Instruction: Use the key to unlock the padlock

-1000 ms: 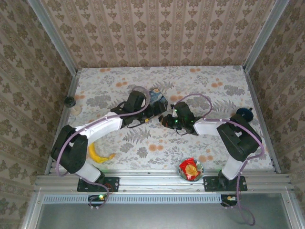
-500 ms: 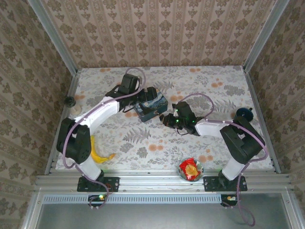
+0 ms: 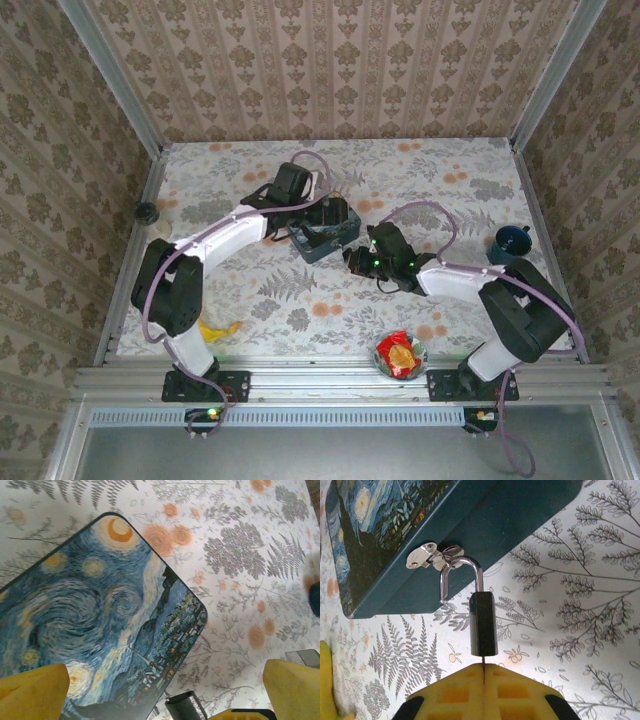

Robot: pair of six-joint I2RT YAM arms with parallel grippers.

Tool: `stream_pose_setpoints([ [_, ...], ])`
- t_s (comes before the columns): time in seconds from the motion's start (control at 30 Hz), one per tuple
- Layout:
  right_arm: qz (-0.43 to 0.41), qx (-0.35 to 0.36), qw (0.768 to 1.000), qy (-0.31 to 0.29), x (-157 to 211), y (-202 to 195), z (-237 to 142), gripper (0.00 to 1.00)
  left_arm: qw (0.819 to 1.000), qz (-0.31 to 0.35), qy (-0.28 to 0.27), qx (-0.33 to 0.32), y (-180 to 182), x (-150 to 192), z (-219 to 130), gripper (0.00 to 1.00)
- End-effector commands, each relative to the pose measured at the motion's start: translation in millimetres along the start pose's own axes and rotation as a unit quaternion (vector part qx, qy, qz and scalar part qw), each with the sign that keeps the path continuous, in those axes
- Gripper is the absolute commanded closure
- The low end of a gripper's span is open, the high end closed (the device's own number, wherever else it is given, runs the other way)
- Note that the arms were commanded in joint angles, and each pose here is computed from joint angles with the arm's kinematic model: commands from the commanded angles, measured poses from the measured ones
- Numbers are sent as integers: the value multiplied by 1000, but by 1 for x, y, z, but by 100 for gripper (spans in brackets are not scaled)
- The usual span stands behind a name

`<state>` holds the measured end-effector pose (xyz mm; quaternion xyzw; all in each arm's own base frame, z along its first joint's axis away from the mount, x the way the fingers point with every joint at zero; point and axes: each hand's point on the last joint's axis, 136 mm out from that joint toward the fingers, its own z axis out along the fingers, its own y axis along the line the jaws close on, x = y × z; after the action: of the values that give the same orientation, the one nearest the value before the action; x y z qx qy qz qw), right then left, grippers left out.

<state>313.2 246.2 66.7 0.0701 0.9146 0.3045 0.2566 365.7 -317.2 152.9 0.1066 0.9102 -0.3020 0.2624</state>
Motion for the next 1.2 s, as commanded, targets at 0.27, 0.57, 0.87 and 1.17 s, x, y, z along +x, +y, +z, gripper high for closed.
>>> stream_pose_setpoints([
  [0.27, -13, 43, 999, 0, 5, -15, 9, 100, 997, -8, -30, -66, 32, 12, -17, 0],
  [0.57, -31, 57, 998, 11, -3, -12, 28, 93, 992, -38, -47, -110, 56, 16, -33, 0],
  [0.87, -29, 68, 997, 4, -5, -20, 19, 77, 989, -55, -77, -111, 63, 8, -55, 0],
  [1.17, -43, 83, 996, -1, -19, -11, 8, 58, 989, -66, -72, -112, 66, 9, -60, 0],
])
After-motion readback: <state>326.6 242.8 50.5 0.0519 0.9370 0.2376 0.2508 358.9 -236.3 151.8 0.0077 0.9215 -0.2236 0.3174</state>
